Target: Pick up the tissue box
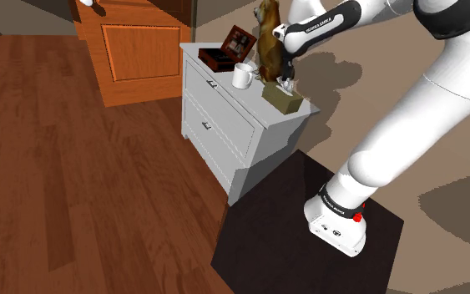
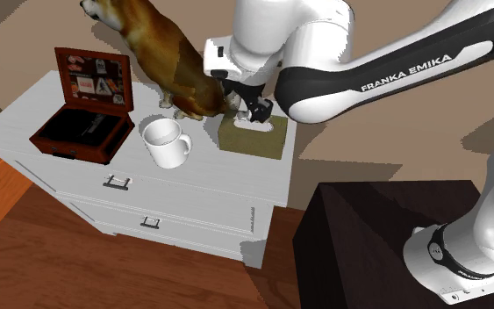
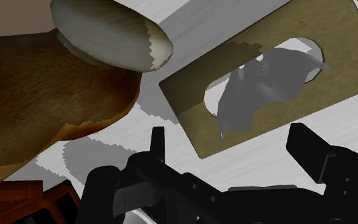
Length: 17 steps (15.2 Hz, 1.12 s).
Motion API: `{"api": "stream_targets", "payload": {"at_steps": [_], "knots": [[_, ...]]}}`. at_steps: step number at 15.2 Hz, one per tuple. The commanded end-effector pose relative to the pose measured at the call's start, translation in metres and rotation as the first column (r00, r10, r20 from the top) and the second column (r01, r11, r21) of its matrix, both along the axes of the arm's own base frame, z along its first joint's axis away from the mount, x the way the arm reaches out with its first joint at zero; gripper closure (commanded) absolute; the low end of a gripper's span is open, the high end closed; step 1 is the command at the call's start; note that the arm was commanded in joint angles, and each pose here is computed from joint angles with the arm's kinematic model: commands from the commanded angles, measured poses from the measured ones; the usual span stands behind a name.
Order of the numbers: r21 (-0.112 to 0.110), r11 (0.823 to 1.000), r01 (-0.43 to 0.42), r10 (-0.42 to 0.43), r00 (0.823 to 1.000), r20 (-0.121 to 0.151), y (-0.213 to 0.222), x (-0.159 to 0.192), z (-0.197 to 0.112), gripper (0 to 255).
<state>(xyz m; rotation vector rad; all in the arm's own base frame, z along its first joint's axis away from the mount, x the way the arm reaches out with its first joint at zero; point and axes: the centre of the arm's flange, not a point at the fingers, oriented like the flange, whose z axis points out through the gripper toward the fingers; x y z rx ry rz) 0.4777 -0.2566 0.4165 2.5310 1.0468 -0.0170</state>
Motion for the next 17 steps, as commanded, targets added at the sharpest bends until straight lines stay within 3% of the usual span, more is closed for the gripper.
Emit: {"api": "stream_targets", "payload": {"at_steps": [1, 8, 9, 17], "knots": [[-0.004, 1.0, -0.008, 0.008, 1.0, 0.0, -0.002, 0.002, -0.008, 0], [-0.004, 1.0, -0.008, 0.008, 1.0, 0.0, -0.002, 0.002, -0.038, 0], [-0.004, 1.0, -0.008, 0.008, 1.0, 0.0, -0.003, 0.002, -0.037, 255], [-0.004, 1.0, -0.008, 0.008, 1.0, 0.0, -0.003, 0.004, -0.037, 255]]}}
